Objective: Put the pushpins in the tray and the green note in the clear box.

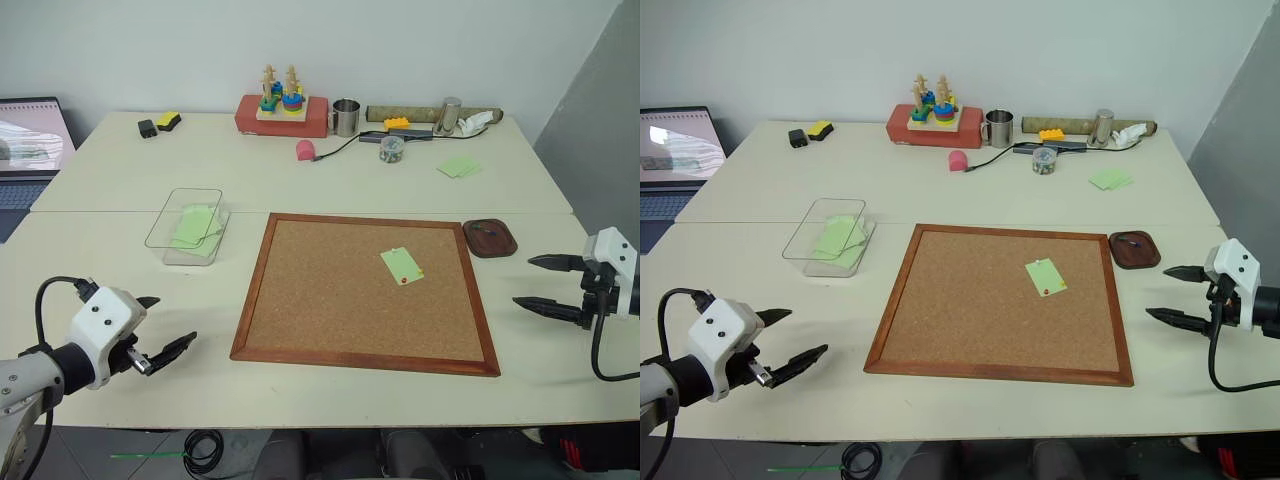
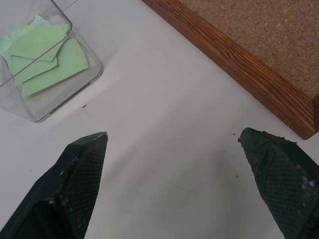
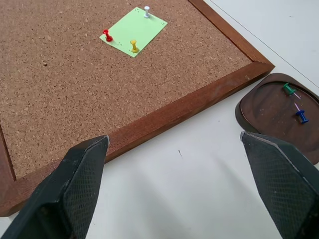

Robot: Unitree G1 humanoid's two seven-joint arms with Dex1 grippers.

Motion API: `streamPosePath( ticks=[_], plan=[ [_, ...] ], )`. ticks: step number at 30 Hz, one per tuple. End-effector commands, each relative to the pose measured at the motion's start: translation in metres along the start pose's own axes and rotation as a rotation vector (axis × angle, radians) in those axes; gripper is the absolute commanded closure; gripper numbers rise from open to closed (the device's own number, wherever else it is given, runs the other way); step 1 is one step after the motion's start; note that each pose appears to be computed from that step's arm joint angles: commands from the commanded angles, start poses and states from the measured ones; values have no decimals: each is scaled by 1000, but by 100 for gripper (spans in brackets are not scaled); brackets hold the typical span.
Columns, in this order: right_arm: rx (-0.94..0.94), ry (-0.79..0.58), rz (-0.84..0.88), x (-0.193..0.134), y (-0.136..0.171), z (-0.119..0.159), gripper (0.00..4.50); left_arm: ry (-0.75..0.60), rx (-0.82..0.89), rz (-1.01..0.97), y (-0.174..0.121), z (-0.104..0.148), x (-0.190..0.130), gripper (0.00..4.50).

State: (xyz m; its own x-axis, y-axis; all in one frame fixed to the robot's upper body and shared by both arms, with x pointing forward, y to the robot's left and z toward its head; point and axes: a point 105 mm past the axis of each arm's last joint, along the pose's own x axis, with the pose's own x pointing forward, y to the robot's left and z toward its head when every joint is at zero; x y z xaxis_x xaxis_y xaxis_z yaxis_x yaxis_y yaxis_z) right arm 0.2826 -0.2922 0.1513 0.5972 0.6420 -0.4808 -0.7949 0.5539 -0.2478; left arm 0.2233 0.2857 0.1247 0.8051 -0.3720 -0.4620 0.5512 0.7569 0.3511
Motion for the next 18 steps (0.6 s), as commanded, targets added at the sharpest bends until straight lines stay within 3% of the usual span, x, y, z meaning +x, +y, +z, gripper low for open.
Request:
streamPosePath(
  ticks=[1,9,18],
  plan=[
    [-31,-24,-4,-3,-2,9,5,-59,43,-19,-1,16,-6,0],
    [-28,-24,-1,-2,-1,8,5,-28,27,-9,2,15,-5,0],
    [-16,-46,6,2,6,9,5,-103,-2,31,15,26,2,0]
  ],
)
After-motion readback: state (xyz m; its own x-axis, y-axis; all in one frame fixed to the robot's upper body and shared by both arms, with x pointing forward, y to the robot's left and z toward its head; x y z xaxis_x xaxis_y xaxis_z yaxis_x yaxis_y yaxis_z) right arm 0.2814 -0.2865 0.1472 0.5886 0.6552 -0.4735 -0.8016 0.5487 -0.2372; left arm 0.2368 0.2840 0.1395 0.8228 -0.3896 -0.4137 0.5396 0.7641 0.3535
